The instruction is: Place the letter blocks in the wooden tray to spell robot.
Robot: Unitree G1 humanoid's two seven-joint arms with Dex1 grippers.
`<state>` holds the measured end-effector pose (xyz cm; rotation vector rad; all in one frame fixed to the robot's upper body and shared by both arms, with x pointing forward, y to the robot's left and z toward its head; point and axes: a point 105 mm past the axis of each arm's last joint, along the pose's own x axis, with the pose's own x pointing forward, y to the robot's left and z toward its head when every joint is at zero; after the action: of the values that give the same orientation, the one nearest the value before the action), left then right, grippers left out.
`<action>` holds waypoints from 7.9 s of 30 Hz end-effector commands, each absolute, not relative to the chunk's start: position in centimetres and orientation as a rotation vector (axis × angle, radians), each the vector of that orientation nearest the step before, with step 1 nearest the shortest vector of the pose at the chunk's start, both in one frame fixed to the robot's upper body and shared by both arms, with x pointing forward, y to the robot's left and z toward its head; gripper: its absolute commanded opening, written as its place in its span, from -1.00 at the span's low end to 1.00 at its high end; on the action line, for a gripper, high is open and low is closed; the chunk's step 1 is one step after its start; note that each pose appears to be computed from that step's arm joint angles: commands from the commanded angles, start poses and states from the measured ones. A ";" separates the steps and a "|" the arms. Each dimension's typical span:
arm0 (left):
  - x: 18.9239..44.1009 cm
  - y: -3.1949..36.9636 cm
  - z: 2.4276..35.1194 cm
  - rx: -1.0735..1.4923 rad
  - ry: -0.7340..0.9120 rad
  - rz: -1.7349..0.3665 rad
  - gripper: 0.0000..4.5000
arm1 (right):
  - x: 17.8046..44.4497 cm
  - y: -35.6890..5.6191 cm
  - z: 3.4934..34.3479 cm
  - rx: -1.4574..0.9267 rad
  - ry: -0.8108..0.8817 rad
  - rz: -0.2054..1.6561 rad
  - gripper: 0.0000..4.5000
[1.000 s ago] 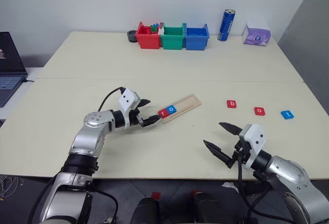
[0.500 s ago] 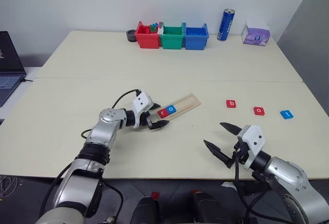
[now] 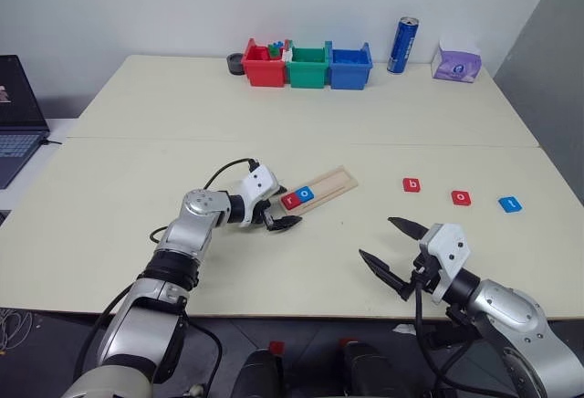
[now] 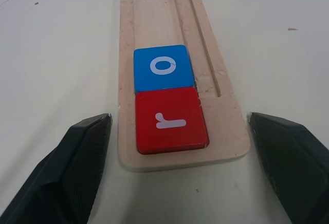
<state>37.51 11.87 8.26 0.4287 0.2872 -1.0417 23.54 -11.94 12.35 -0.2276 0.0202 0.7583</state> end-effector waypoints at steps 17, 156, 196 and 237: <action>30.8 9.4 7.8 0.577 0.274 -1.470 0.51 | 20.7 -14.0 12.6 -0.292 0.111 0.810 1.00; 26.6 15.6 12.0 0.375 0.196 -1.276 1.00 | 38.4 -20.9 8.7 -0.058 0.334 0.025 -0.35; 25.8 12.8 10.8 0.427 0.182 -1.468 1.00 | 23.8 -21.9 12.8 -0.276 0.286 0.371 0.98; 26.0 13.4 10.8 0.482 0.195 -1.432 1.00 | 26.4 -16.4 12.5 -0.679 0.465 1.223 -0.35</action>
<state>25.81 13.13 9.92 0.4456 0.2313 -1.4472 26.76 -17.77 12.48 -0.6453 0.4698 1.1751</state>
